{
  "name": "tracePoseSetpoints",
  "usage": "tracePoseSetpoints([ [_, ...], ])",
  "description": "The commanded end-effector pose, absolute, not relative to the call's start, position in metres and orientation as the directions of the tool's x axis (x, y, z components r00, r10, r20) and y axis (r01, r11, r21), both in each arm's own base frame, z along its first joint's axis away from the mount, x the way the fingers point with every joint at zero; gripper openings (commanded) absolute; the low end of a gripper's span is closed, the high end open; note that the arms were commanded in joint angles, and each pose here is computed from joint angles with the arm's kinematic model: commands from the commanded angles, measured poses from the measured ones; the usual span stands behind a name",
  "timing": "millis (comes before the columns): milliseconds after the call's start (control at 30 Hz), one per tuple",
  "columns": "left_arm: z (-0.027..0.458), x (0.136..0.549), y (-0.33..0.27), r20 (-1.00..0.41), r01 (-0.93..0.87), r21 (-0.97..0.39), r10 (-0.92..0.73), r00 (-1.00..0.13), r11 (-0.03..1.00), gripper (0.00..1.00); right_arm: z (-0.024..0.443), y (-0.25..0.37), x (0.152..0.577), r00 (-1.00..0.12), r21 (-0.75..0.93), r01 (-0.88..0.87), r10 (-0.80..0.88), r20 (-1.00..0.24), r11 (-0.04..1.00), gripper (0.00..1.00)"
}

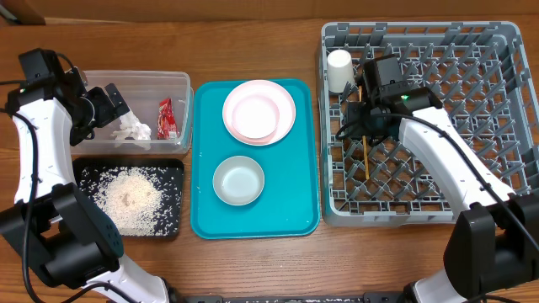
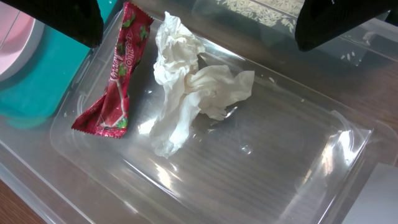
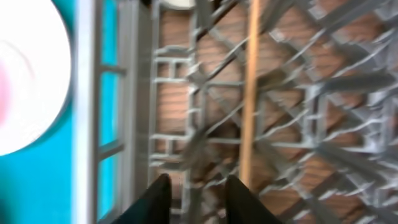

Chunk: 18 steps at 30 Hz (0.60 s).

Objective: Sort waste into correct bins and load items into the dishwasher
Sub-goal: 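Lower chopstick into rack, open right gripper and withdraw, then reach right gripper to white bowl on teal tray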

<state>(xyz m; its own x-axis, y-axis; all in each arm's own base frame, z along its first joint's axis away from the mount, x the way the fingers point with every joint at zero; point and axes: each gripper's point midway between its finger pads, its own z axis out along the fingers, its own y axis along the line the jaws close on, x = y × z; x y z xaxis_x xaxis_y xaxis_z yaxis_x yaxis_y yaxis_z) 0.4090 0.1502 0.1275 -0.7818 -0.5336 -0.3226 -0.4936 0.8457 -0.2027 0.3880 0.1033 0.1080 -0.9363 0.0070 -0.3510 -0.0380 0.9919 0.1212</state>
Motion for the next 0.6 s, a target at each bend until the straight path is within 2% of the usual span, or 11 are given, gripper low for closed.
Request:
tracePoseSetpoints([
  [0, 0.146, 0.413, 0.147, -0.37, -0.462, -0.195, -0.501, -0.782, 0.865, 1.0, 0.136, 0.134, 0.39, -0.941, 0.311, -0.039, 0.07, -0.33, 0.95, 0.54],
  [67, 0.147, 0.413, 0.147, -0.371, -0.462, -0.195, -0.501, -0.782, 0.865, 1.0, 0.153, 0.147, 0.389, -0.944, 0.379, -0.062, 0.07, -0.324, 0.923, 0.65],
  [167, 0.147, 0.413, 0.147, -0.371, -0.462, -0.195, -0.501, -0.782, 0.865, 1.0, 0.183, 0.169, 0.387, -0.944, 0.488, -0.12, 0.052, -0.325, 0.864, 0.89],
  [200, 0.147, 0.413, 0.147, -0.371, -0.462, -0.195, -0.501, -0.782, 0.865, 1.0, 0.19, 0.177, 0.386, -0.944, 0.518, -0.14, 0.044, -0.327, 0.844, 0.92],
  [367, 0.147, 0.413, 0.147, -0.371, -0.462, -0.195, -0.501, -0.782, 0.865, 1.0, 0.208, 0.215, 0.376, -0.934, 0.58, -0.244, -0.027, -0.357, 0.777, 0.95],
  [567, 0.147, 0.413, 0.147, -0.371, -0.462, -0.195, -0.501, -0.782, 0.865, 1.0, 0.205, 0.256, 0.364, -0.892, 0.485, -0.354, -0.132, -0.433, 0.8, 0.95],
])
